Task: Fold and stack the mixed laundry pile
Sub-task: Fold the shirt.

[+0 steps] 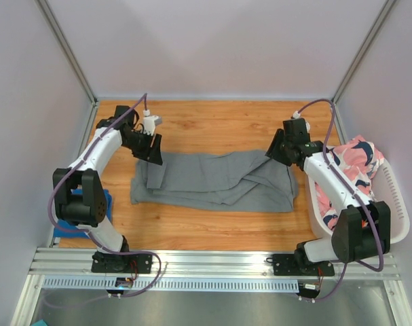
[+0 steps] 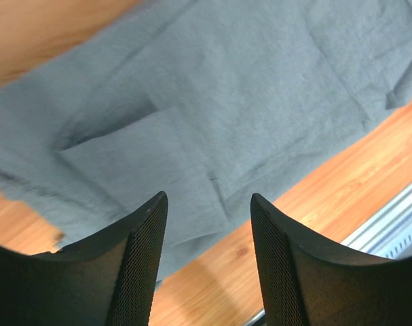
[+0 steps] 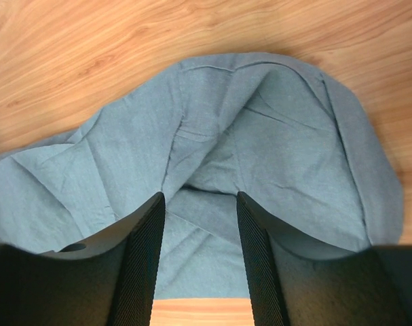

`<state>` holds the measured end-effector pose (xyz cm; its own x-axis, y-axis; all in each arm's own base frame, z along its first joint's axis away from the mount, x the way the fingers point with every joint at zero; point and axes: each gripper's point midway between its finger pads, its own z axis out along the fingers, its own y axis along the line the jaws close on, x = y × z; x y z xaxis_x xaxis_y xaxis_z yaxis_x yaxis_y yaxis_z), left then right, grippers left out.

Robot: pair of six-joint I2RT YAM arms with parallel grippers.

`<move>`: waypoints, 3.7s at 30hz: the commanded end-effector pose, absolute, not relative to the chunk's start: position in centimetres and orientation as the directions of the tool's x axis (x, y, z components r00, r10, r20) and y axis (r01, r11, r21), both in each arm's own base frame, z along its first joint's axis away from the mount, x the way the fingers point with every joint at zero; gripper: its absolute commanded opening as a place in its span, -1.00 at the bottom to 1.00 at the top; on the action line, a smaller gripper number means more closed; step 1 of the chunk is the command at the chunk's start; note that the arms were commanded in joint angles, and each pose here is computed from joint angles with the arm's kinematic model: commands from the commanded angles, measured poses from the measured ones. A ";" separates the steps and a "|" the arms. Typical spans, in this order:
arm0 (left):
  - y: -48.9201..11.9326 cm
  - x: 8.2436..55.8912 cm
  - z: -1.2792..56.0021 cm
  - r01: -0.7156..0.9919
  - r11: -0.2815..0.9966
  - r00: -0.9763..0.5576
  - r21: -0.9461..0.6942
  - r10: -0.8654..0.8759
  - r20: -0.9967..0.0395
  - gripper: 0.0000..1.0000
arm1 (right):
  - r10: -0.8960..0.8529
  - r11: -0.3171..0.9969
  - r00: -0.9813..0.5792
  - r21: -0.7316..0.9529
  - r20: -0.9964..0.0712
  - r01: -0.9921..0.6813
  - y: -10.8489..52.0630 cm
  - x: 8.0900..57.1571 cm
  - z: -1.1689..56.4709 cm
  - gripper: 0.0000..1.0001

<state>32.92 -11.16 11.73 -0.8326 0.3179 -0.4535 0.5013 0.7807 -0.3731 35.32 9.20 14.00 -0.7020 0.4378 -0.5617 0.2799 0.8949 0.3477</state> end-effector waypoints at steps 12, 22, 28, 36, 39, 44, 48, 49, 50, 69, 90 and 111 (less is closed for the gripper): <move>-2.7 40.4 10.3 0.291 0.949 -0.860 -0.122 0.204 -0.469 0.37 | 0.414 0.907 -0.790 0.126 -0.452 0.403 6.1 27.4 11.9 -0.14; -3.5 42.3 5.7 0.306 0.936 -0.889 -0.175 0.215 -0.404 0.38 | 0.414 0.907 -0.853 0.061 -0.318 0.418 6.4 25.4 4.8 -0.16; -4.0 39.6 3.4 0.325 0.920 -0.907 -0.217 0.239 -0.346 -0.43 | 0.405 0.908 -0.852 0.038 -0.332 0.417 6.6 30.1 3.4 -0.64; -4.3 32.3 3.2 0.415 0.873 -0.894 -0.254 0.341 -0.290 -1.00 | 0.404 0.913 -0.859 0.084 -0.314 0.399 8.1 40.4 3.0 -0.97; -5.2 27.8 3.9 0.489 0.808 -0.870 -0.330 0.425 -0.249 -1.00 | 0.396 0.918 -0.865 0.113 -0.309 0.380 9.5 45.4 3.2 -0.96; -8.3 20.1 5.4 0.678 0.591 -0.714 -0.438 0.671 -0.201 -0.54 | 0.374 0.927 -0.886 0.134 -0.275 0.350 11.4 51.3 1.5 -0.60; -11.2 15.0 7.6 0.763 0.402 -0.584 -0.506 0.764 -0.275 -0.05 | 0.378 0.922 -0.816 0.254 -0.437 0.291 12.6 55.8 7.4 -0.21; -11.6 15.2 8.6 0.776 0.393 -0.579 -0.493 0.754 -0.312 0.01 | 0.379 0.921 -0.797 0.272 -0.470 0.277 12.7 56.1 8.8 -0.16; -11.6 15.5 9.2 0.782 0.394 -0.578 -0.483 0.749 -0.325 0.02 | 0.384 0.918 -0.750 0.311 -0.539 0.246 12.7 57.1 12.0 -0.06; -8.4 26.2 4.0 0.574 0.731 -0.817 -0.369 0.544 -0.193 0.05 | 0.518 0.848 -0.790 0.313 -0.327 0.427 12.0 45.6 5.7 0.03; -20.3 13.8 4.6 0.794 0.220 -0.438 -0.567 0.854 -0.281 -0.03 | 0.619 0.727 -0.757 0.518 -0.208 0.451 16.9 58.5 3.6 -0.78; -12.1 15.0 11.3 0.993 -0.096 0.112 0.063 0.926 -0.360 0.09 | 0.089 0.907 -0.801 0.381 -0.592 -0.180 17.7 34.7 19.6 0.13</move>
<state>13.80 -14.12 11.87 -0.1080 0.9274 -0.3580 0.9811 0.0412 -0.1892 41.05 14.84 22.92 -0.7477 0.3126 -0.5858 0.0123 0.8886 0.4586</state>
